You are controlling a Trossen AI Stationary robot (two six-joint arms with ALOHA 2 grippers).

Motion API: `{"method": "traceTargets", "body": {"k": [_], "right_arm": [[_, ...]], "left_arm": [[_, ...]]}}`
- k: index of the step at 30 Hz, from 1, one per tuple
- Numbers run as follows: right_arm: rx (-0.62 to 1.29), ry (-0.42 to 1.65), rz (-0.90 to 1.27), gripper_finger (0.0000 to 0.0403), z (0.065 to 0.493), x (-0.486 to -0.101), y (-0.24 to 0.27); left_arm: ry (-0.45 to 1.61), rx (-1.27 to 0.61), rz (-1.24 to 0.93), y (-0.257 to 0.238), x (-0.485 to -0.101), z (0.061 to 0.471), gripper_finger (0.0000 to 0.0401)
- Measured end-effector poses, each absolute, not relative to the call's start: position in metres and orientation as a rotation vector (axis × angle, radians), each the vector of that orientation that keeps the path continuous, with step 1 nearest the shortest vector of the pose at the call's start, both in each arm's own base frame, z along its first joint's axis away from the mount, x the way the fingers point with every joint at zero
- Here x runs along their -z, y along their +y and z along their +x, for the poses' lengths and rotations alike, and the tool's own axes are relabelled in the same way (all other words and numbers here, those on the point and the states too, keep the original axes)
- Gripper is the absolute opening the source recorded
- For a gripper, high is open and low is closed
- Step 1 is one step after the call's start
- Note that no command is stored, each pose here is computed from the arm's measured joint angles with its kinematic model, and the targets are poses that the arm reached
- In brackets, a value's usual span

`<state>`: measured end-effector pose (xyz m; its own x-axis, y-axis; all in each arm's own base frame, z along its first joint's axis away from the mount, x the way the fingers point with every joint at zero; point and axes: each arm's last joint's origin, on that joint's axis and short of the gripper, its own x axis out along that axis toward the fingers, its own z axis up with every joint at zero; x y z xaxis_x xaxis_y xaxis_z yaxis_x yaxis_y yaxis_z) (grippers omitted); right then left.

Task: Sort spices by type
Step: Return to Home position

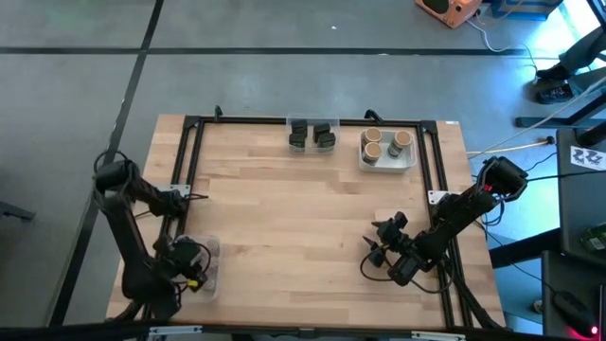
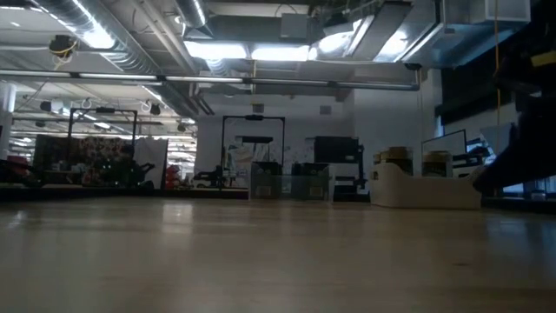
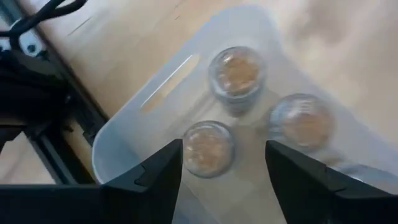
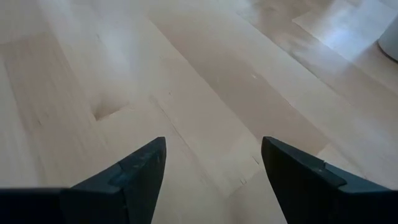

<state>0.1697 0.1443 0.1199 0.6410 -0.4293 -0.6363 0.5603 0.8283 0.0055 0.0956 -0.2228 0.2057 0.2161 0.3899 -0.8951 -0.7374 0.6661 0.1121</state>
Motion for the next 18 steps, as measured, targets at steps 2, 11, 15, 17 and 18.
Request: {"method": "traceTargets", "body": {"k": [2, 11, 15, 17, 18], "right_arm": [[0.565, 0.674, 0.214, 0.0266, 0.170, -0.120, 0.145], [0.543, 0.669, 0.218, 0.0266, 0.172, -0.121, 0.147], [0.485, 0.696, 0.199, 0.0266, 0.178, -0.122, 0.148], [0.453, 0.732, 0.192, 0.0266, 0.183, -0.122, 0.146], [0.443, 0.748, 0.188, 0.0266, 0.186, -0.122, 0.144]], "left_arm": [[1.088, -0.762, -0.402, -0.221, -0.218, 0.098, 0.0208], [0.803, -0.525, -0.363, -0.205, -0.249, 0.136, 0.0202], [0.818, -0.491, -0.255, -0.194, -0.250, 0.165, 0.0197], [0.817, -0.433, -0.183, -0.189, -0.252, 0.182, 0.0192], [0.811, -0.401, -0.143, -0.187, -0.253, 0.191, 0.0188]]}}
